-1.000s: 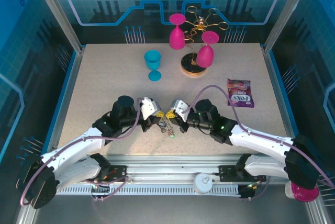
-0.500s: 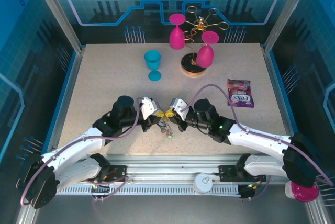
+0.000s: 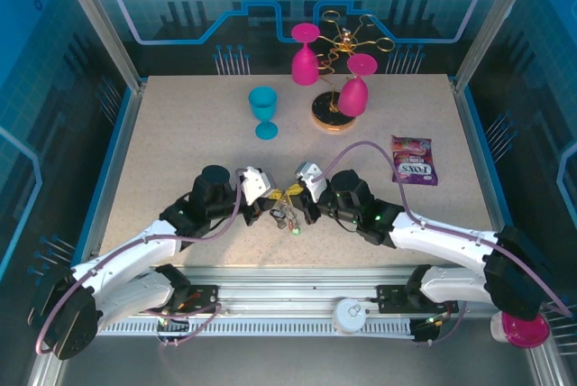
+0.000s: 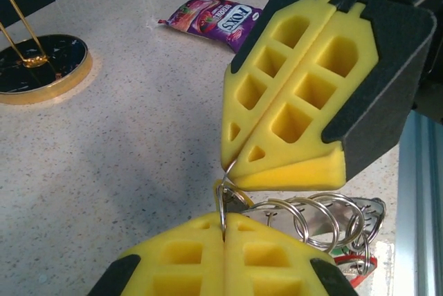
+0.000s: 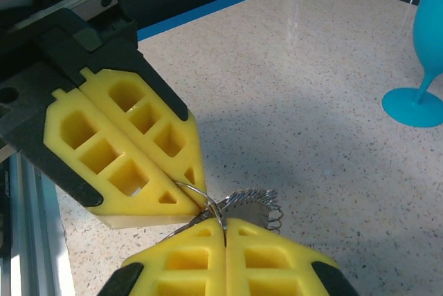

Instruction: Put the keys on the keyring

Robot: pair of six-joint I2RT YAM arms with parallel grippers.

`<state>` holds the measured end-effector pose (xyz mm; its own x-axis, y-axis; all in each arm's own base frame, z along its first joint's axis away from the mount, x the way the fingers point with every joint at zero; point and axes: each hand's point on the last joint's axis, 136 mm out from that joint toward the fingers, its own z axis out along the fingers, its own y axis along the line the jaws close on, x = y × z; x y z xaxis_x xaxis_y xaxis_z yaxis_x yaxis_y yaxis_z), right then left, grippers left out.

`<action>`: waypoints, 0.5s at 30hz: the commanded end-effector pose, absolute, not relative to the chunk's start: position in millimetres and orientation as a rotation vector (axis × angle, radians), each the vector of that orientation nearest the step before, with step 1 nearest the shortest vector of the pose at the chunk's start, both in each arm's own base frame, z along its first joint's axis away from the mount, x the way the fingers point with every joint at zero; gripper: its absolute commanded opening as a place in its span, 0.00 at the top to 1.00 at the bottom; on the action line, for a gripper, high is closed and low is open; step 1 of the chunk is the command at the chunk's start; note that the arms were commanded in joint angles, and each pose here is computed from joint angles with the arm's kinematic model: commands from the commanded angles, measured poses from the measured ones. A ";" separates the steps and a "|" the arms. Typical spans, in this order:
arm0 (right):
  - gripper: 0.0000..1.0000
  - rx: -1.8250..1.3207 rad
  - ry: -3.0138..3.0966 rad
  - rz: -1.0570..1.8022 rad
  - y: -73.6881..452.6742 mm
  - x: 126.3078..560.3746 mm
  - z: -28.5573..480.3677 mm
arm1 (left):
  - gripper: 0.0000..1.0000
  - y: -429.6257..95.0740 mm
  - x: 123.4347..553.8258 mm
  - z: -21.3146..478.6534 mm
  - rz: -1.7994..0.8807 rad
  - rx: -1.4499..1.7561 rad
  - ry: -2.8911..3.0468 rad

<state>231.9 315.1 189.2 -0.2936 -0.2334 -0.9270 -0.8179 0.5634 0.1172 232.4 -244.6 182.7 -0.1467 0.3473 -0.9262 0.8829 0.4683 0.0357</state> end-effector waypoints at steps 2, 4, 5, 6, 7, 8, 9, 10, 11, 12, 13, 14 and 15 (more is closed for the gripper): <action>1.00 -0.691 1.842 0.721 309.5 255.9 202.2 | 1.00 -248.5 224.1 195.6 -0.670 1.109 1.614; 1.00 -0.688 1.838 0.739 311.9 255.8 203.2 | 1.00 -248.6 223.6 195.6 -0.671 1.111 1.613; 1.00 -0.691 1.830 0.752 313.7 254.9 204.8 | 1.00 -248.7 223.4 195.6 -0.674 1.111 1.613; 1.00 -0.690 1.825 0.760 314.5 254.6 205.7 | 1.00 -248.9 223.0 195.4 -0.677 1.113 1.613; 1.00 -0.688 1.826 0.764 314.9 254.5 205.7 | 1.00 -249.0 222.7 195.9 -0.680 1.110 1.612; 1.00 -0.689 1.827 0.765 315.0 254.3 205.4 | 1.00 -248.8 223.1 196.5 -0.678 1.107 1.608; 1.00 -0.687 1.831 0.763 314.2 254.8 204.7 | 1.00 -248.6 223.4 197.5 -0.677 1.101 1.604; 1.00 -0.688 1.839 0.760 313.6 255.1 202.3 | 1.00 -248.5 223.4 199.7 -0.677 1.095 1.591; 1.00 -0.692 1.845 0.762 313.4 254.7 200.9 | 1.00 -248.6 223.2 201.3 -0.677 1.090 1.580; 1.00 -0.696 1.848 0.769 313.4 254.3 200.5 | 1.00 -248.6 223.4 203.4 -0.680 1.083 1.568; 1.00 -0.705 1.855 0.777 313.5 252.6 197.7 | 1.00 -249.0 223.2 204.8 -0.681 1.081 1.558; 1.00 -0.714 1.859 0.782 313.6 251.4 196.7 | 1.00 -249.0 222.8 205.8 -0.680 1.083 1.550; 1.00 -0.729 1.871 0.780 313.2 250.3 193.5 | 1.00 -249.2 222.9 207.7 -0.676 1.083 1.537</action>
<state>233.6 318.9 185.5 -0.3696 -0.1865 -0.9103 -0.7922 0.5752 0.2038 232.5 -240.2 182.6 -0.1030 0.3450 -0.9329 0.8737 0.4798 0.0809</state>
